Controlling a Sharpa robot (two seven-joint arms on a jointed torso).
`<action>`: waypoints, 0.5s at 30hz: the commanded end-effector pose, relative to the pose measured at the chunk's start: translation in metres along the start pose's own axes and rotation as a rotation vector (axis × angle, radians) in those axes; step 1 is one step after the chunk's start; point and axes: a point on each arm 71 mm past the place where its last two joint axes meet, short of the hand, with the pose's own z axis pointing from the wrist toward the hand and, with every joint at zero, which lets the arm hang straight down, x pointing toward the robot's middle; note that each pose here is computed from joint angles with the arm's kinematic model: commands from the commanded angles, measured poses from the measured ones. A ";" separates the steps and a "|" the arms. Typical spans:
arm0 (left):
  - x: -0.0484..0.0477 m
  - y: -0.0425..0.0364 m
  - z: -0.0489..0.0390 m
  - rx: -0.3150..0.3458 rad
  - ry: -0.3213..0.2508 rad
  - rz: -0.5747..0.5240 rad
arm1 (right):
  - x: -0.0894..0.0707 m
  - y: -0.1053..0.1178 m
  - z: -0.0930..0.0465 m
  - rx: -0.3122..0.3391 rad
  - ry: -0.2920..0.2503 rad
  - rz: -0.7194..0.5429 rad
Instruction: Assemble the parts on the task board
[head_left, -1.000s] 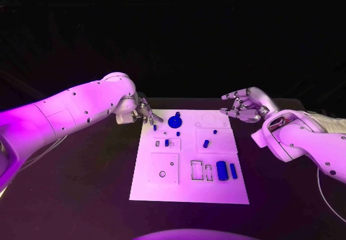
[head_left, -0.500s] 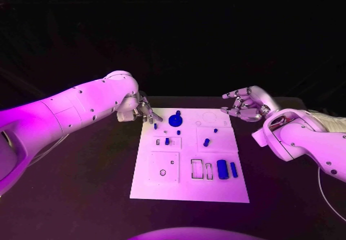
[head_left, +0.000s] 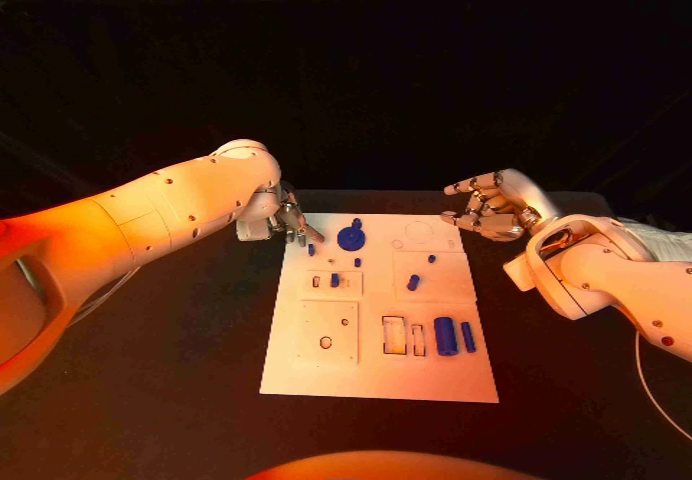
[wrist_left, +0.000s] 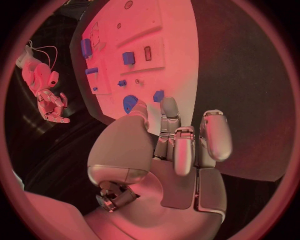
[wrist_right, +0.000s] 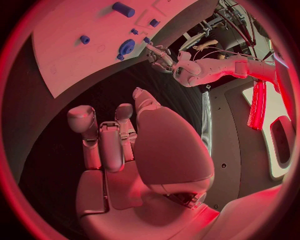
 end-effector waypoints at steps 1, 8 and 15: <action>0.0011 -0.0029 0.0005 0.015 0.009 0.005 | 0.002 0.001 0.000 -0.010 0.015 -0.006; 0.0024 -0.0039 0.0021 0.015 0.011 0.004 | 0.002 0.001 0.000 -0.010 0.017 -0.006; 0.0040 -0.0049 0.0040 0.013 0.016 0.005 | 0.003 0.001 0.000 -0.010 0.019 -0.005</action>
